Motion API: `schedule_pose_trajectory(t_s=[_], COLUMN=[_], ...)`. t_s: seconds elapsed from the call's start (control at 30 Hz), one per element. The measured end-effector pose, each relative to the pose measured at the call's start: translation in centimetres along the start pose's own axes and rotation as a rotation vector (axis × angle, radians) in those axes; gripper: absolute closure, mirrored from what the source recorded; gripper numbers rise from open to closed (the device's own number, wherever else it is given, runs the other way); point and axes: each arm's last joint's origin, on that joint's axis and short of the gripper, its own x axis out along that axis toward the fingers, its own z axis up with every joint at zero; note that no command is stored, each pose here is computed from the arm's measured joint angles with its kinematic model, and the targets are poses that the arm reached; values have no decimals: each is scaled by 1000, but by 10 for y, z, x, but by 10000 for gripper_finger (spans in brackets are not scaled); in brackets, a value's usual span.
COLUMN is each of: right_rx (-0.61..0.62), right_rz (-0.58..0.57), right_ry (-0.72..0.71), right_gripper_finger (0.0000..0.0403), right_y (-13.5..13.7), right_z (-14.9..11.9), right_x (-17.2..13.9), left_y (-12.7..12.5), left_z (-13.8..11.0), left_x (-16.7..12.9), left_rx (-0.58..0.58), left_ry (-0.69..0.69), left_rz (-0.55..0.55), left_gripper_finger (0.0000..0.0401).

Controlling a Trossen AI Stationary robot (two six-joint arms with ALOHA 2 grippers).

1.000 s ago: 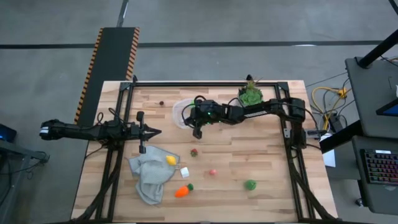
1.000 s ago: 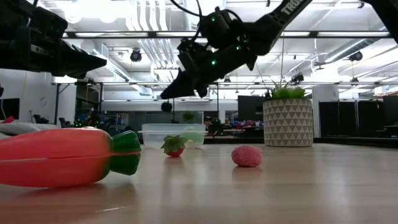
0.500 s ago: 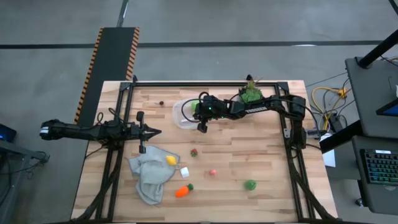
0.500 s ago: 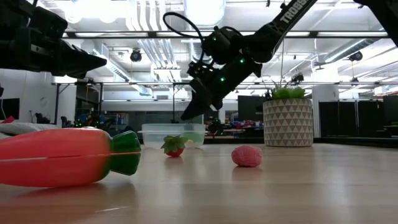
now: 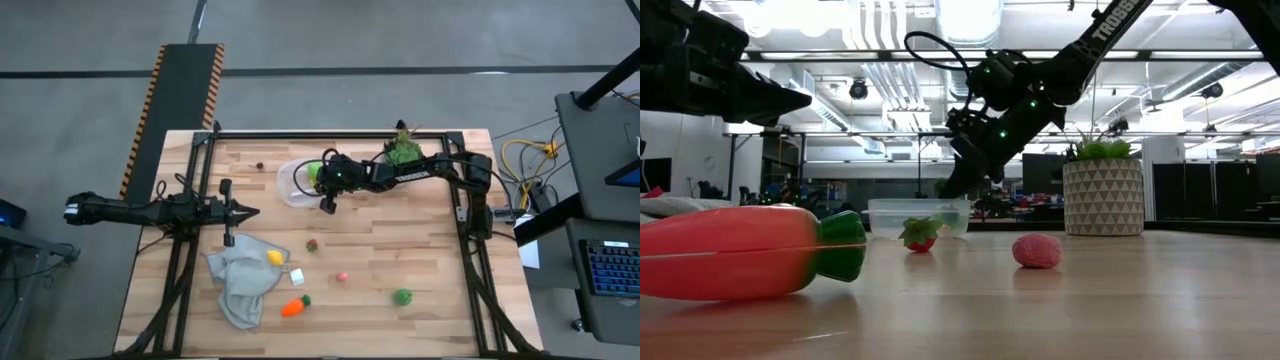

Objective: Pick and placing Produce into tupperware
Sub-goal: Put the dark purple cherry into the transparent bin, then put the green corn into the transparent bin

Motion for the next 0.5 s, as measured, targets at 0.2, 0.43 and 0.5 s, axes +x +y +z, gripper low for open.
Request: schedule_pose_trajectory(t_s=[0.2,0.43,0.5], right_rx=[-4,5,5], right_rz=[0,0,0], right_ry=[-1,-16,-36], right_gripper_finger=[371,323,313], right_y=[0,0,0], right_z=[0,5,10], right_x=[0,-3,-9], left_y=[0,0,0], left_z=[0,0,0], left_x=[0,0,0], left_rx=[0,0,0], left_ry=[-1,0,0], left_rz=[0,0,0], left_gripper_finger=[401,401,401])
